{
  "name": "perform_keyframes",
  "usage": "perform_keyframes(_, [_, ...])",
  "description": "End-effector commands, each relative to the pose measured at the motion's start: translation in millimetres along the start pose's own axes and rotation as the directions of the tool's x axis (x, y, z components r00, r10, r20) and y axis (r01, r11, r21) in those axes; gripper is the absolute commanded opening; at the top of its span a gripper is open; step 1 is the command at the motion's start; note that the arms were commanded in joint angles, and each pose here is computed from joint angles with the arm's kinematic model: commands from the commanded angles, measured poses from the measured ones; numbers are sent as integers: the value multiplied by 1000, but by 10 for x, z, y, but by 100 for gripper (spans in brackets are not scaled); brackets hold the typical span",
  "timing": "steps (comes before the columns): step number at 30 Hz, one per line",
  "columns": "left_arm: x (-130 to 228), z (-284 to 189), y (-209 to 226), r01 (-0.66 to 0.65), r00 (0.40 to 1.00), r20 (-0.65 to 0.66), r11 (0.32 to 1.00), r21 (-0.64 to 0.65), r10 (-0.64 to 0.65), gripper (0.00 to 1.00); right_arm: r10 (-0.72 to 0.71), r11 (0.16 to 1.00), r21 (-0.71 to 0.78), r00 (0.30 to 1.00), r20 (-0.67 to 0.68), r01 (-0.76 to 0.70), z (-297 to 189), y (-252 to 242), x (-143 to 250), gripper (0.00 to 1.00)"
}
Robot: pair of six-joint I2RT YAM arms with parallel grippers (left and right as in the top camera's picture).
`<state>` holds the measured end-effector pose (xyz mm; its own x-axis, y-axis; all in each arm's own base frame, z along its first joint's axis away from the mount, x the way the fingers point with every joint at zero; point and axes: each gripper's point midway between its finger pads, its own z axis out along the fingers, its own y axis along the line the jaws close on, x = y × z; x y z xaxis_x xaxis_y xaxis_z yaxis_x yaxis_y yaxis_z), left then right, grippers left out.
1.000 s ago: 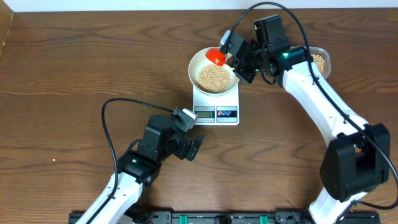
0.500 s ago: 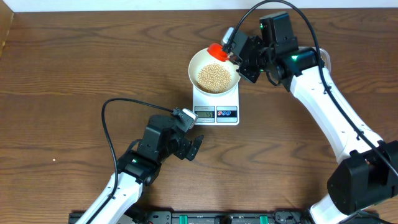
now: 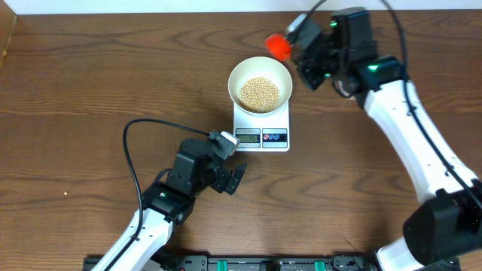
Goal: Scoop item into bowl and weigh 50g on scale
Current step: 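Move the red scoop right back over the chickpea tub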
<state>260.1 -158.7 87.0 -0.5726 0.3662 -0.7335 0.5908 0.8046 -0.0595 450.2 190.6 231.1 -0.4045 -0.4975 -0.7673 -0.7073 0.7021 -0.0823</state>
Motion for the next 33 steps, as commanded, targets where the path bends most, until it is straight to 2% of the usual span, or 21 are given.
perform_keyframes(1, [6,8,28,14,1000,-4,1000,-14,-14,97,115,991,62,991,68,-119,-320,-225,-157,1])
perform_keyframes(9, [6,8,28,14,1000,-4,1000,-14,-14,97,297,951,71,952,68,-302,-525,-603,84,1])
perform_keyframes(17, [6,8,28,14,1000,-4,1000,-14,-14,97,451,882,166,892,-32,-440,-700,-1008,677,1])
perform_keyframes(25, [6,8,28,14,1000,-4,1000,-14,-14,97,576,798,285,811,-103,-530,-736,-1319,1199,1])
perform_keyframes(33, [6,8,28,14,1000,-4,1000,-14,-14,97,622,763,340,768,-153,-550,-633,-1447,1502,1])
